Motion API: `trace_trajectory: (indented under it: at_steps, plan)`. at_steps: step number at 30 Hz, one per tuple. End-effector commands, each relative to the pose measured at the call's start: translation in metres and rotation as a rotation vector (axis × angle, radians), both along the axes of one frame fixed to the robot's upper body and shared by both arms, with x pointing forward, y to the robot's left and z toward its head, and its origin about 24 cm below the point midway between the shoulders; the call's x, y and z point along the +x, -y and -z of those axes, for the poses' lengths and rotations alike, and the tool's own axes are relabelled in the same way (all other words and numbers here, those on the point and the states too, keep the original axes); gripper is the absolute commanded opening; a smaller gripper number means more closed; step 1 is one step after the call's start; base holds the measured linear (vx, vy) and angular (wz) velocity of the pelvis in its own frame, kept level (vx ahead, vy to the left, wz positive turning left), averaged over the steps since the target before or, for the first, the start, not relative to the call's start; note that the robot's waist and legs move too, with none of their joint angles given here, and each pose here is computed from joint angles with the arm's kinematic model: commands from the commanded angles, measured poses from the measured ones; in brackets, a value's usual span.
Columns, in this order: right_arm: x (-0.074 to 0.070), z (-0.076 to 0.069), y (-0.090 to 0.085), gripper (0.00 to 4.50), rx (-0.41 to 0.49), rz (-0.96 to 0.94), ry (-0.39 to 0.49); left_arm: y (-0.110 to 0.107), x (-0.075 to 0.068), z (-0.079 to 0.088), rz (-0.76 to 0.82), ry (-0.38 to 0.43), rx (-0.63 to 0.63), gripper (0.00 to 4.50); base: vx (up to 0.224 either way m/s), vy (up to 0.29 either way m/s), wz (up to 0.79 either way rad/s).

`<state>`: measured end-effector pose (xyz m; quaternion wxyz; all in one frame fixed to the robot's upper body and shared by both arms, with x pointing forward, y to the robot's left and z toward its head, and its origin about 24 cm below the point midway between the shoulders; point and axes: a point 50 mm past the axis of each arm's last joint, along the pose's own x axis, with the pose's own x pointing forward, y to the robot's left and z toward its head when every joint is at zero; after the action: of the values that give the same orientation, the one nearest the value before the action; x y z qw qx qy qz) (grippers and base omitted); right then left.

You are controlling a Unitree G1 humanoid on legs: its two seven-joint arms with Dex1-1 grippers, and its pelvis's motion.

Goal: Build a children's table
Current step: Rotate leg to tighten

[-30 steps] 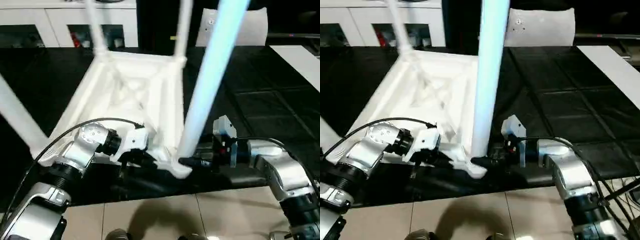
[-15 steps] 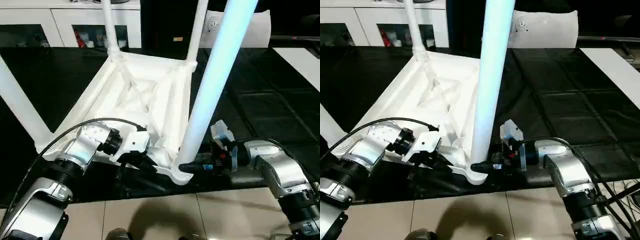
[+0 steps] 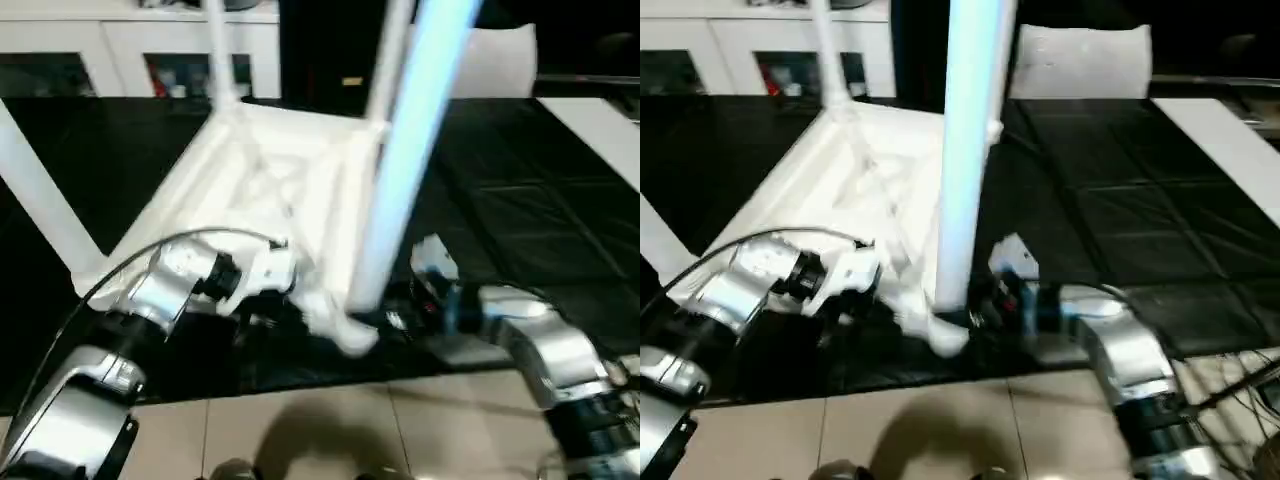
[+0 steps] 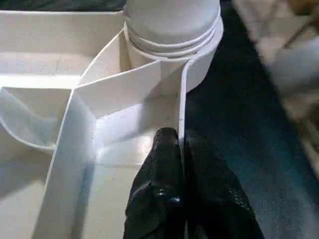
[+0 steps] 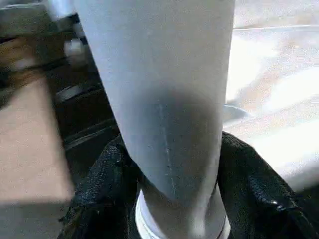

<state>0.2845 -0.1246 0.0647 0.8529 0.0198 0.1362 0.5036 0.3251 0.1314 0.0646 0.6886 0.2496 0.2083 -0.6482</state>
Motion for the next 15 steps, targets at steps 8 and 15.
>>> trace_trajectory:
  at_steps: [8, 15]
  plan:
    - [0.010, 0.011, -0.070, 1.95, -0.019, 0.381, -0.096, 0.080, 0.009, -0.012, -0.314, 0.079, -0.178, 0.00, 0.000, 0.000, 0.00]
    - [0.012, 0.000, -0.076, 2.69, 0.071, 0.384, -0.069, 0.079, 0.015, -0.021, -0.356, 0.130, -0.191, 0.00, 0.000, 0.000, 0.00]
